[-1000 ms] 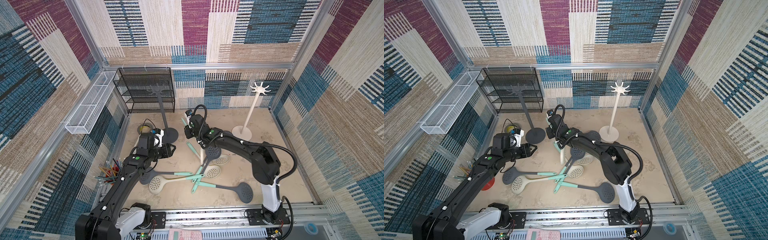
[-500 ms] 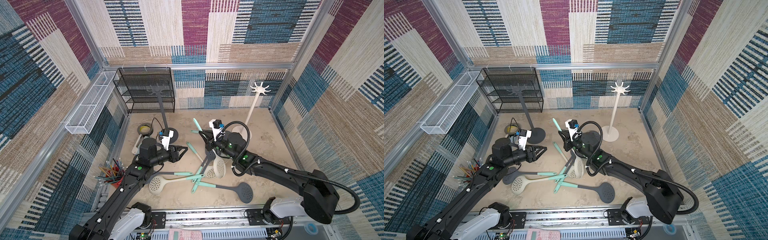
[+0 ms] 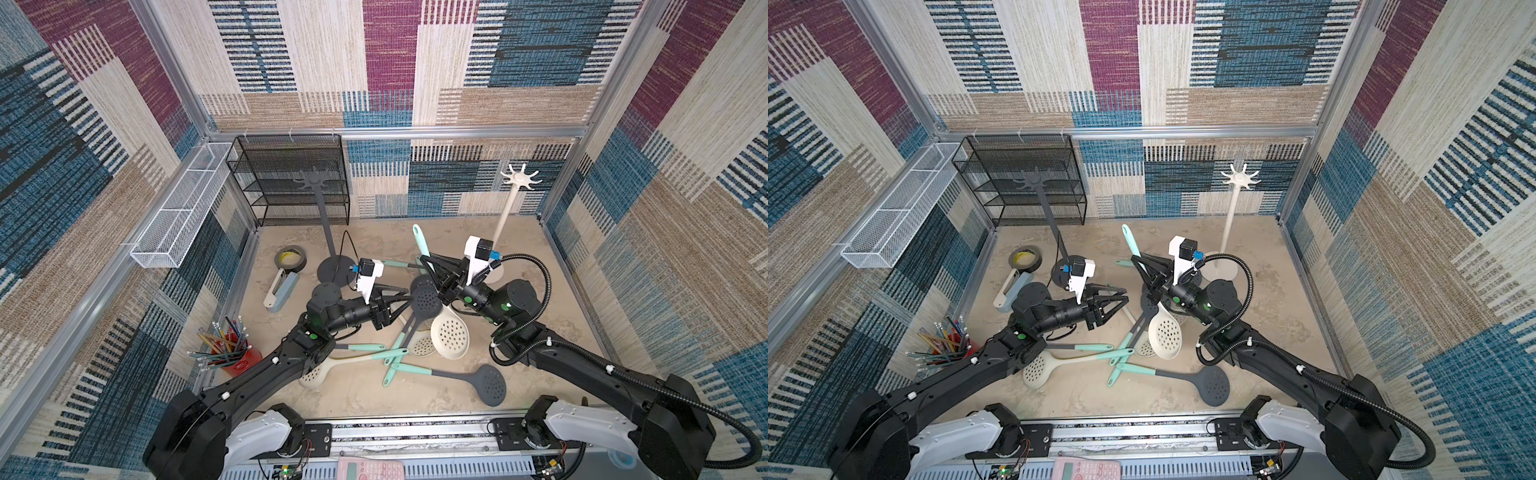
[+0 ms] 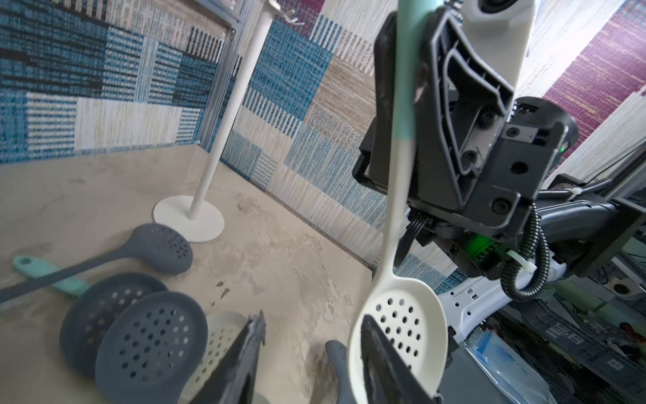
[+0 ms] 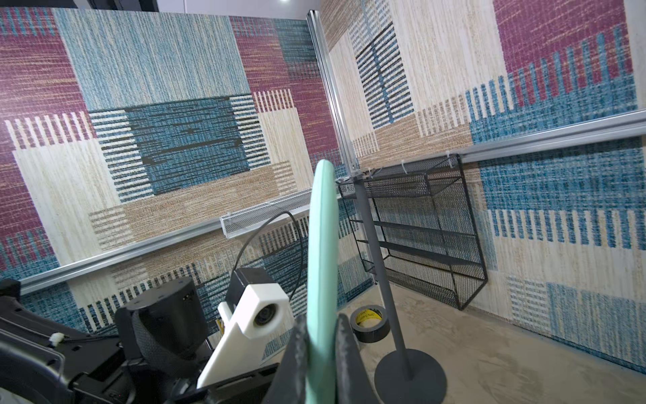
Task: Hang the skimmer on the kitchen utensil rack
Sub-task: Pick up the skimmer from the center of the board.
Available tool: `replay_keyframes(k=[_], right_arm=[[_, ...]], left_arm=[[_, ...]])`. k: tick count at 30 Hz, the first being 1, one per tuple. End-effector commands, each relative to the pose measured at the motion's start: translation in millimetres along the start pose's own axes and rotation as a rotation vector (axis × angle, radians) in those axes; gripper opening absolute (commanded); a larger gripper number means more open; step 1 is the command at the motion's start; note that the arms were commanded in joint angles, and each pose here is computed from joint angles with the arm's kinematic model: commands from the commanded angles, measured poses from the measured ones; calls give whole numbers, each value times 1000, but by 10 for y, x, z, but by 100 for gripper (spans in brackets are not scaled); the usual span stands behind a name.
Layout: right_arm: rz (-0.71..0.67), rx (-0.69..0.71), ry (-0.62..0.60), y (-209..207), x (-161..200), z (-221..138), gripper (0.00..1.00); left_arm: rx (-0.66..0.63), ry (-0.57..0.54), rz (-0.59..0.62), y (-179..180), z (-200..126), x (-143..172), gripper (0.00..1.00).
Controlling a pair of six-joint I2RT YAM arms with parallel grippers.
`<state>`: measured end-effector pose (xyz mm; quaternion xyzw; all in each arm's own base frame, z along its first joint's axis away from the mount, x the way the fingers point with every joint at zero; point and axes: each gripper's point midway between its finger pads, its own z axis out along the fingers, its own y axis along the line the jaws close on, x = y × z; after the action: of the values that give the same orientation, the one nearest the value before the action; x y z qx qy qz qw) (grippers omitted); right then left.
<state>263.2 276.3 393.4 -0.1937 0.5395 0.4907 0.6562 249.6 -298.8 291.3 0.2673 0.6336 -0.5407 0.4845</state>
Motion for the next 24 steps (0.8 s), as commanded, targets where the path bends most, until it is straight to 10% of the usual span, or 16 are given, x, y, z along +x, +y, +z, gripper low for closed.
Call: replay_keyframes(k=[1, 24], right_arm=[[18, -56, -55, 126, -203, 6, 3], [58, -68, -76, -46, -245, 266, 5]], left_arm=[[134, -161, 115, -271, 94, -409, 45], [286, -203, 108, -362, 479, -479, 31]])
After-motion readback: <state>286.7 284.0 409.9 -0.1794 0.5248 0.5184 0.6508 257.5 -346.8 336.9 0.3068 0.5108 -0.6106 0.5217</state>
